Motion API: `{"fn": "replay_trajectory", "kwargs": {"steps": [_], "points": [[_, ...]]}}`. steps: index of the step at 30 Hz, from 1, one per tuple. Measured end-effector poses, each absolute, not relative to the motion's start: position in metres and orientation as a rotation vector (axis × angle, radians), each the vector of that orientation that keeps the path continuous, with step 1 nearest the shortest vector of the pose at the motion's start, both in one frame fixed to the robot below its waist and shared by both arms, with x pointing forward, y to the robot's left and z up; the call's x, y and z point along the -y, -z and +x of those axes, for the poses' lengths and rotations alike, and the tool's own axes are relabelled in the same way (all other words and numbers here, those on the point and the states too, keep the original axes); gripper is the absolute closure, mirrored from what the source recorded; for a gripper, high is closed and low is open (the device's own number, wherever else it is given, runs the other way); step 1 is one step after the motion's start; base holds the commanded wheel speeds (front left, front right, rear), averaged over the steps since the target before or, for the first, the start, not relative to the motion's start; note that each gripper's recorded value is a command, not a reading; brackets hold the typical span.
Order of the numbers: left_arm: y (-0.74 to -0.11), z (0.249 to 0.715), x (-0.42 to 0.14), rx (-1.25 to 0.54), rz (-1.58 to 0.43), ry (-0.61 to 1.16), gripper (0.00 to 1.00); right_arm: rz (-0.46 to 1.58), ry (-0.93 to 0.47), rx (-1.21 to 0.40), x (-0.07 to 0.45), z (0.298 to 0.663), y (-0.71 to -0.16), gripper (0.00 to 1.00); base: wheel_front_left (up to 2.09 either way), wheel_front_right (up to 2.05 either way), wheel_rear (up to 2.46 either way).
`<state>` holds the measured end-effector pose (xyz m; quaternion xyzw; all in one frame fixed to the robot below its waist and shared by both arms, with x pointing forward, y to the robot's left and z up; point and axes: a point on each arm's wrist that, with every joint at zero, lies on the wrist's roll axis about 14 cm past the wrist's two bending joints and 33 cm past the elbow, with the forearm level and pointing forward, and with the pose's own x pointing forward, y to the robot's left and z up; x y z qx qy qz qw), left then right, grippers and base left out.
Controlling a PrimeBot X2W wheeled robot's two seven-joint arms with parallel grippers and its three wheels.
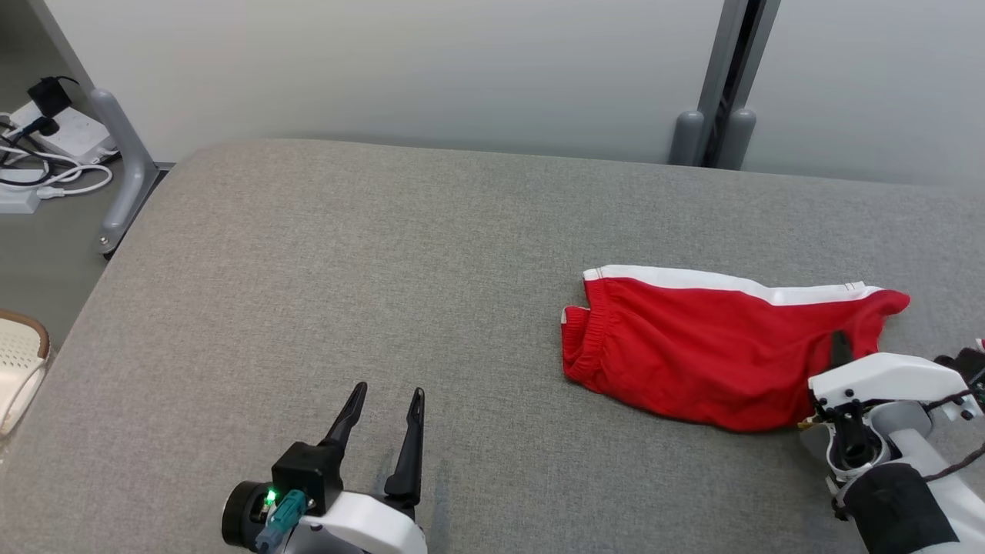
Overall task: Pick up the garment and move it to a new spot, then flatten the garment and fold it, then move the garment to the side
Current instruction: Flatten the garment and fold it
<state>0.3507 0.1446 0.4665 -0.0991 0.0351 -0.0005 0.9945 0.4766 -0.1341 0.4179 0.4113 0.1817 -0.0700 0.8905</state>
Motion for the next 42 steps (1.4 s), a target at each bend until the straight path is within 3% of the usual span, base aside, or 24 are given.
{"fn": "replay_trajectory", "kwargs": {"steps": [11, 20, 33, 34, 35, 42], "points": [[-0.465, 0.335, -0.164, -0.067, -0.202, -0.065, 0.00, 0.741, -0.150, -0.304, 0.052, 0.488, -0.463, 1.00, 0.00, 0.00, 0.00], [-0.462, 0.321, -0.179, -0.071, -0.217, -0.123, 0.00, 0.736, -0.376, -0.404, -0.017, 0.451, -0.455, 1.00, 0.00, 0.00, 0.00], [-0.455, 0.319, -0.183, -0.095, -0.228, -0.145, 0.00, 0.652, -0.479, -0.528, -0.050, 0.426, -0.424, 1.00, 0.00, 0.00, 0.00], [-0.455, 0.319, -0.183, -0.096, -0.229, -0.146, 0.00, 0.638, -0.480, -0.538, -0.050, 0.424, -0.420, 0.84, 0.00, 0.00, 0.00], [-0.454, 0.319, -0.183, -0.098, -0.229, -0.147, 0.00, 0.631, -0.480, -0.544, -0.050, 0.424, -0.418, 0.00, 0.00, 0.00, 0.00], [-0.452, 0.319, -0.184, -0.106, -0.230, -0.151, 0.00, 0.617, -0.526, -0.528, -0.062, 0.424, -0.425, 0.00, 0.00, 0.00, 0.00]]}}
